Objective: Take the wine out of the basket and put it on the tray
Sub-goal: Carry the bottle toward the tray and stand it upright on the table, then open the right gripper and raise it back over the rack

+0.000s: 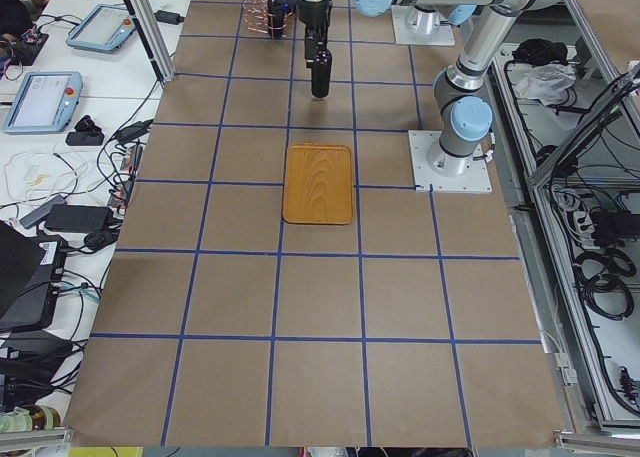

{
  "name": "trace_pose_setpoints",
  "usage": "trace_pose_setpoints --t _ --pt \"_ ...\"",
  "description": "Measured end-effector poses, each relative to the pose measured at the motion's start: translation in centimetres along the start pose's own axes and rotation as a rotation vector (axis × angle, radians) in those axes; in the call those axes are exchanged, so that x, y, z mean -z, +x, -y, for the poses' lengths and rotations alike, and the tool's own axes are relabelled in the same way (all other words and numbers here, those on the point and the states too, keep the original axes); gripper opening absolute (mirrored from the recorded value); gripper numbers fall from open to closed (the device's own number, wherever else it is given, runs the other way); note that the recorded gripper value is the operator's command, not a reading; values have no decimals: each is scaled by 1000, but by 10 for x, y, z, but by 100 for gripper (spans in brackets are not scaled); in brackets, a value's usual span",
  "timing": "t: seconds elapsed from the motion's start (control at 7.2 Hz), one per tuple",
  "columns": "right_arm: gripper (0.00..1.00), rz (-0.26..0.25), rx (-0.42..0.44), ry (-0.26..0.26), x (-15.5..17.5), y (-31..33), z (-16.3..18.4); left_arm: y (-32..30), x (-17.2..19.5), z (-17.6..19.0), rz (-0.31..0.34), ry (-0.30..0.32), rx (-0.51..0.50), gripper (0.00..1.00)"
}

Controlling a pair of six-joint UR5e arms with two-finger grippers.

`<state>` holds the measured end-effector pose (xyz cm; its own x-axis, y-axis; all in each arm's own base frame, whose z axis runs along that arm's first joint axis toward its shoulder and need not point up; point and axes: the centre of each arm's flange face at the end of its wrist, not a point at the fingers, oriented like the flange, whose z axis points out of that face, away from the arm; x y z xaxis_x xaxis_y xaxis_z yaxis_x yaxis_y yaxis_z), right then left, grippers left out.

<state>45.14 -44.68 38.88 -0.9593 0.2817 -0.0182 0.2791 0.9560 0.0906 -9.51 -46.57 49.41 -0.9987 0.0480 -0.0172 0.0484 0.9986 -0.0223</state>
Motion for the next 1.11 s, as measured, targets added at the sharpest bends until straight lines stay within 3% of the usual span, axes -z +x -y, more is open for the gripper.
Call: trace_pose_setpoints --t 0.28,0.69,1.11 --pt "74 -2 -10 -2 -5 -4 -3 1 -1 0 0 -1 -1 100" --pt "78 21 -37 -16 0 -4 -3 1 -1 -1 0 -1 -2 100" --pt "78 69 -5 22 51 49 42 3 -2 -1 -4 -6 -5 100"
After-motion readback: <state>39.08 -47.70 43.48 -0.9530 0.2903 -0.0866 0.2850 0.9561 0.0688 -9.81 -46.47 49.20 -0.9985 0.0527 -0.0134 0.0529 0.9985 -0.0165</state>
